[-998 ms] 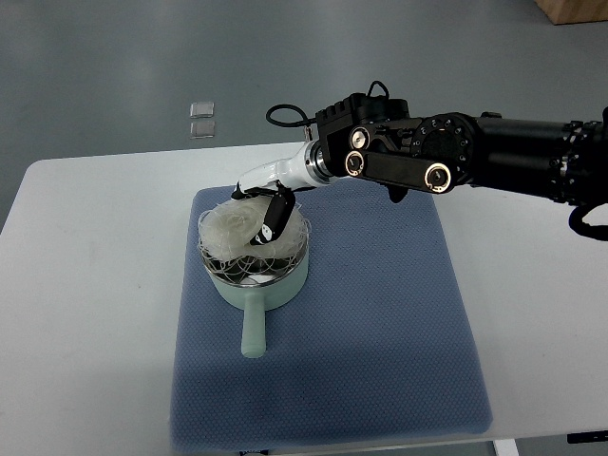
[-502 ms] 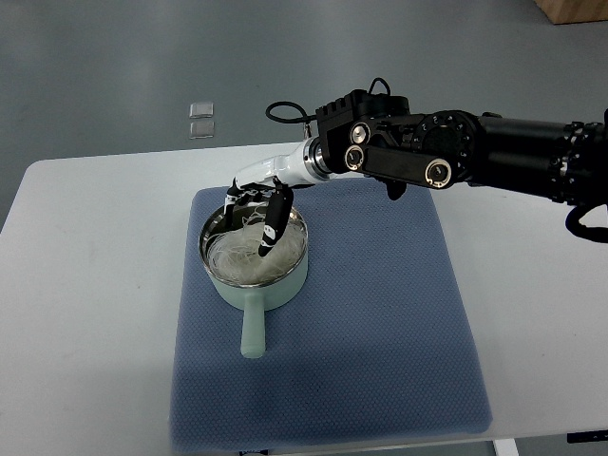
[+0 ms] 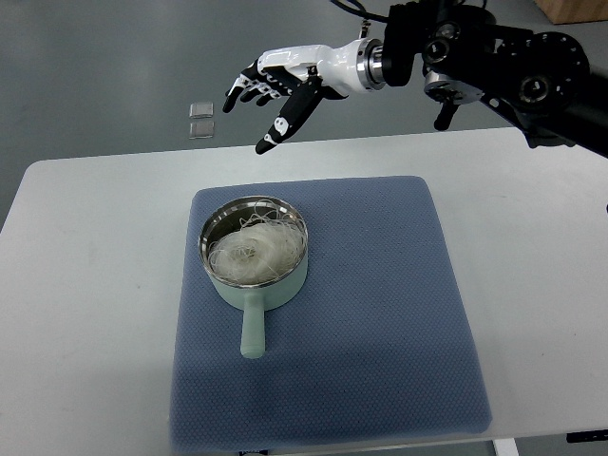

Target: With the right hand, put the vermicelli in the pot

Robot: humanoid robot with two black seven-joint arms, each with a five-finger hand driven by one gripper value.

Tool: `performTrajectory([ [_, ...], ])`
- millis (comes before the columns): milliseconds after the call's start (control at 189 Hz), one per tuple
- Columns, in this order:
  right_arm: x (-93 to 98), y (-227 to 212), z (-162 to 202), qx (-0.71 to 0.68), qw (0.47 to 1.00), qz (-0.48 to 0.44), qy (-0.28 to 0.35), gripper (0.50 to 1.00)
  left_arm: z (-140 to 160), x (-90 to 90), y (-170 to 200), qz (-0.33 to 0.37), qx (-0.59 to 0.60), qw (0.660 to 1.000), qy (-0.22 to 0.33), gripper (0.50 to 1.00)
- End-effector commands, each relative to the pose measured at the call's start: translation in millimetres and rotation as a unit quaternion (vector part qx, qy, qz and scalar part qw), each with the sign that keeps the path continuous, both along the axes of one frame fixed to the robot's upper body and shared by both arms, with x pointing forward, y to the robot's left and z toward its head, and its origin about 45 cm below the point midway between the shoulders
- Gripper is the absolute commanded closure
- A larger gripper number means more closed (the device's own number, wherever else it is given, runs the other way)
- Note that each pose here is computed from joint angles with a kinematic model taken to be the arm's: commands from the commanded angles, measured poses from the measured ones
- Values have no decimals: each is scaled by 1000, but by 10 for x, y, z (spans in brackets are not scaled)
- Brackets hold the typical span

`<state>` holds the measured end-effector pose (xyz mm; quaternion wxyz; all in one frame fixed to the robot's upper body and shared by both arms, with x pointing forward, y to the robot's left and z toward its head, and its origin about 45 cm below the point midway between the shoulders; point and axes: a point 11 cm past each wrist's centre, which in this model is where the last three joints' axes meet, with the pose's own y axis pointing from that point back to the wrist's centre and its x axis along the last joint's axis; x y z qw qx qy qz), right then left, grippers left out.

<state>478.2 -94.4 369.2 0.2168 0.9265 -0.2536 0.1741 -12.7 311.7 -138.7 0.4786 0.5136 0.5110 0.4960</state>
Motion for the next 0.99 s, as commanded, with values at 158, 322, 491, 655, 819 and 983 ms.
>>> performTrajectory([
  [158,123,-841,-242,263,953,-129,81,570,0,-1,3,-1,0,1000,0,500],
  [322,122,-1274,-606,409,871,-233,139,568,0,-1,3,-1,0,1000,0,500],
  [491,12,-1527,-970,496,803,-285,165,568,0,-1,-2,-1,0,1000,0,500],
  [655,-83,-1676,-1235,564,742,-319,172,568,0,-1,-2,-1,0,1000,0,500],
  [819,-76,-1796,-1321,592,712,-343,157,568,0,-1,-2,-1,0,1000,0,500],
  [983,-73,-1779,-1326,592,711,-343,159,568,0,-2,-2,-2,0,1000,0,500],
])
